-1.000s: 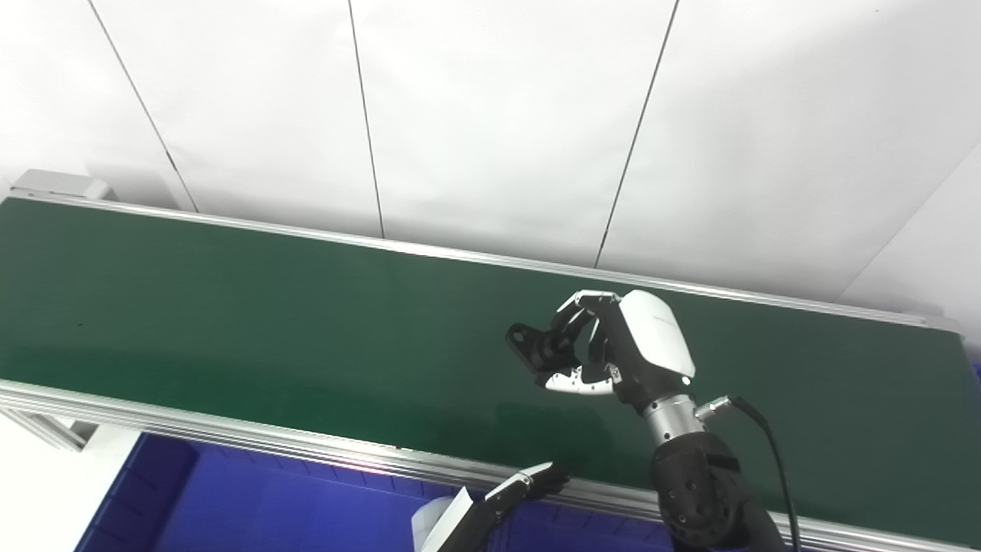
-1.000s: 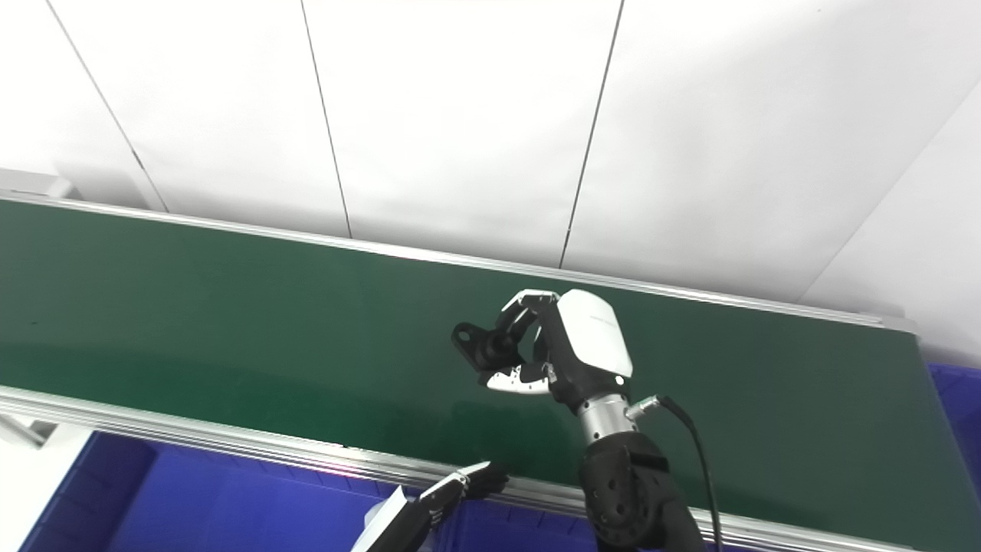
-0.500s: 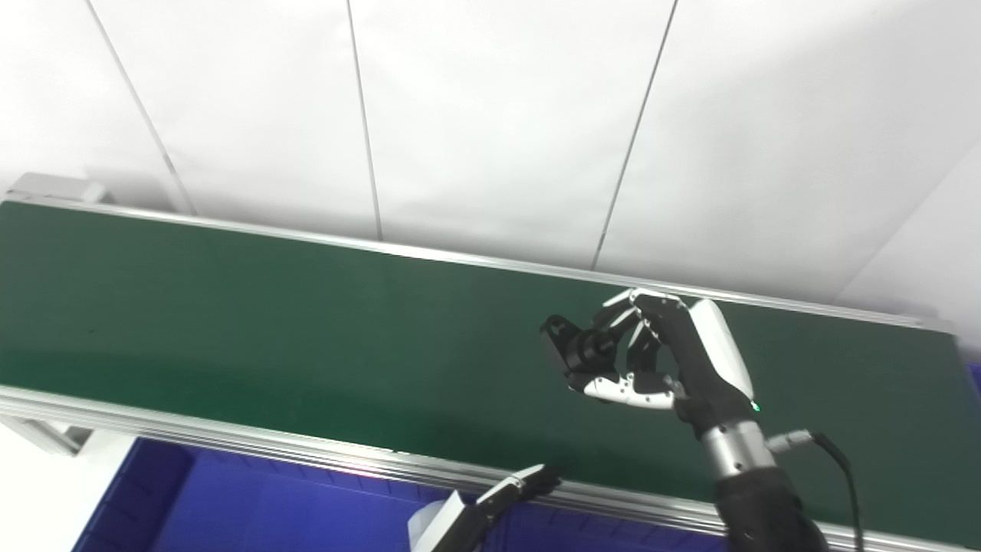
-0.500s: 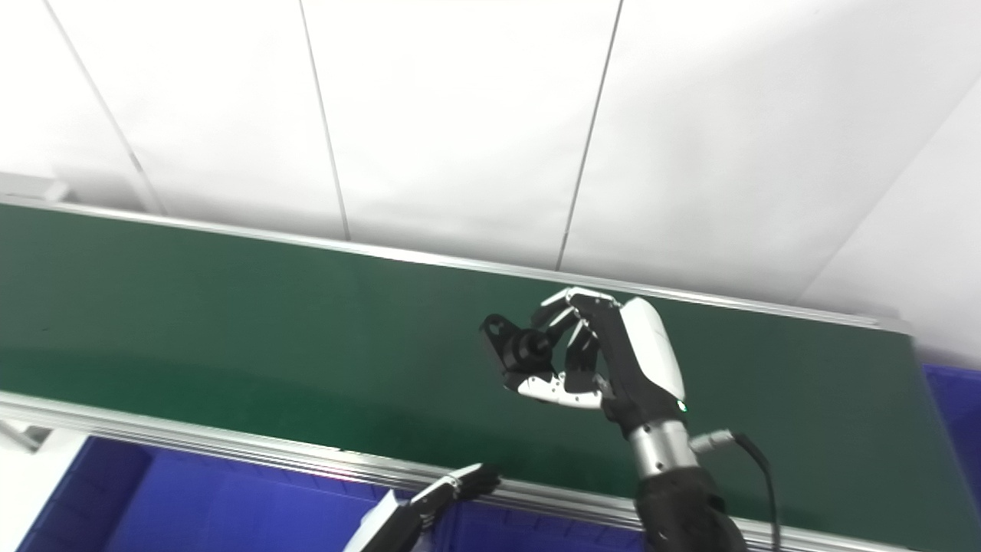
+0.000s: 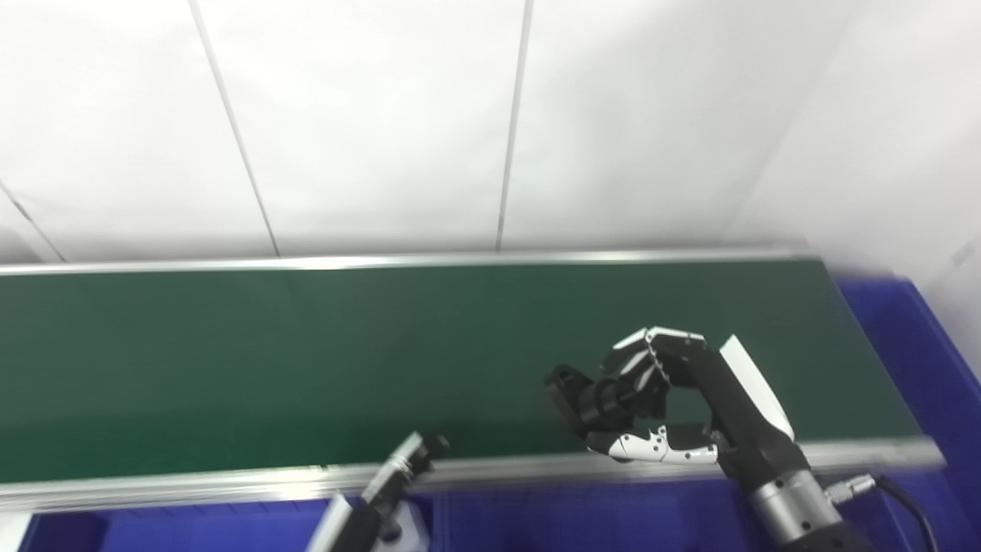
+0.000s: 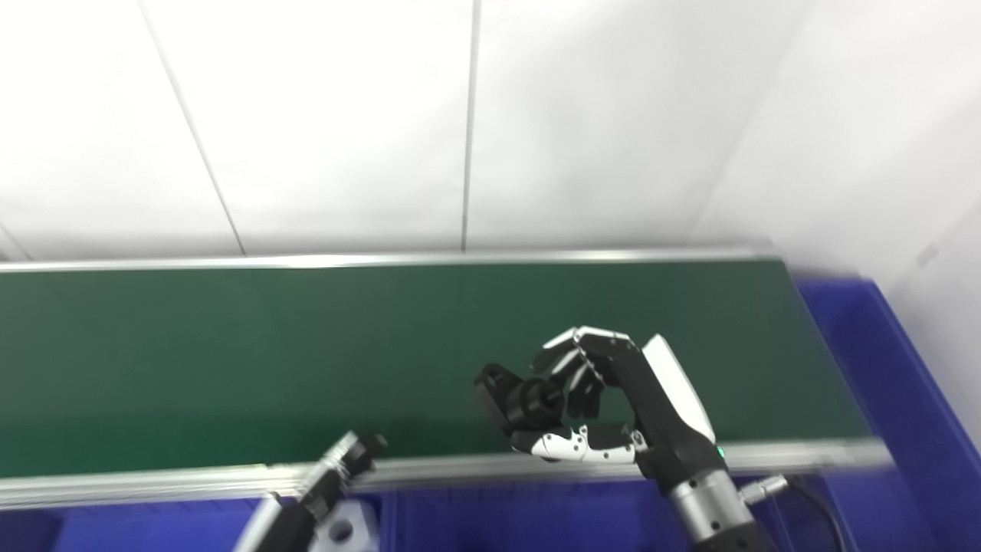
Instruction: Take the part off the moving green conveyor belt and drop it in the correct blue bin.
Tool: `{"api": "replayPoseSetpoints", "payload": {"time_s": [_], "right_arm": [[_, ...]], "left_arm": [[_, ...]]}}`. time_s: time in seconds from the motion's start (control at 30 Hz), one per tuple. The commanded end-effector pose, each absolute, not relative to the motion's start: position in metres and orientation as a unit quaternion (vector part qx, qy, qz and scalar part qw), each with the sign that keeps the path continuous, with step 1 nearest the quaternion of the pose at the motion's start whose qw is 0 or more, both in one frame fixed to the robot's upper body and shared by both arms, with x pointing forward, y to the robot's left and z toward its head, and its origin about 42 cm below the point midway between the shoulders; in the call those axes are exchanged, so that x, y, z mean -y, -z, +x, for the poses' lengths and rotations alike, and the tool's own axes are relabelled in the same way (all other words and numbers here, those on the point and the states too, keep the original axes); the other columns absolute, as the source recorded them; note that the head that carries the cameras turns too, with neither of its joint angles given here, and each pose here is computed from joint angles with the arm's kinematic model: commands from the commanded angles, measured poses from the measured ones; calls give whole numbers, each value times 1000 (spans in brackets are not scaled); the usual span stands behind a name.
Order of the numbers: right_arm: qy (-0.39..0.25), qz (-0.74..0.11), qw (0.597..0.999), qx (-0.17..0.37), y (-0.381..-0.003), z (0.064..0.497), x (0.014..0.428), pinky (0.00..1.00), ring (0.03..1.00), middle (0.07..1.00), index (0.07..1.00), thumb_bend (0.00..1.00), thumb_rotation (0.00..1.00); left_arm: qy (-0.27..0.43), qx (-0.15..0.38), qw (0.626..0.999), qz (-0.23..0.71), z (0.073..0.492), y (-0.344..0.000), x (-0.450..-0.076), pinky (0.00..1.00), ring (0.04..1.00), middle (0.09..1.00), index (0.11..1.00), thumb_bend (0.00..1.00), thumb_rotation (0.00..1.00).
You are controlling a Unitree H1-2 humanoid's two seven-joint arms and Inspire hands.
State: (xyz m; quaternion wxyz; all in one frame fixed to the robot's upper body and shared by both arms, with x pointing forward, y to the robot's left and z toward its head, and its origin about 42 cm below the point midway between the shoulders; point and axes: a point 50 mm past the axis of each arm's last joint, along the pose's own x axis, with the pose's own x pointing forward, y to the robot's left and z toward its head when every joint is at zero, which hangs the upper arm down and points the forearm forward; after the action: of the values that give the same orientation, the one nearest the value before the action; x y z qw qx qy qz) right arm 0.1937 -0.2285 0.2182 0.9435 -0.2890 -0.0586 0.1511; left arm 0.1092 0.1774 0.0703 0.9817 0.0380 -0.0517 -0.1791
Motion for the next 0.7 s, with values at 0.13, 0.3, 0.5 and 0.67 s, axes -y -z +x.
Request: {"api": "replayPoseSetpoints", "payload": {"time_s": [0.13,0.3,0.5,0.67], "right_arm": [[-144,-307,939,48,-235,172,229,232,304,417,523,521,0],[-145,-331,932,26,-232,162,233,241,306,415,520,522,0],[-155,-369,916,6,-224,161,232,267,320,412,516,522,0],[-164,-406,899,1,-209,163,227,245,300,403,512,523,0]], "left_arm": [[178,71,981,34,112,-94,-197,953,929,919,947,957,927],[180,72,981,32,116,-102,-207,945,914,901,940,946,919],[177,78,981,31,121,-113,-211,937,896,894,932,922,913],[175,80,981,29,124,-120,-211,926,891,898,934,915,916]]}}
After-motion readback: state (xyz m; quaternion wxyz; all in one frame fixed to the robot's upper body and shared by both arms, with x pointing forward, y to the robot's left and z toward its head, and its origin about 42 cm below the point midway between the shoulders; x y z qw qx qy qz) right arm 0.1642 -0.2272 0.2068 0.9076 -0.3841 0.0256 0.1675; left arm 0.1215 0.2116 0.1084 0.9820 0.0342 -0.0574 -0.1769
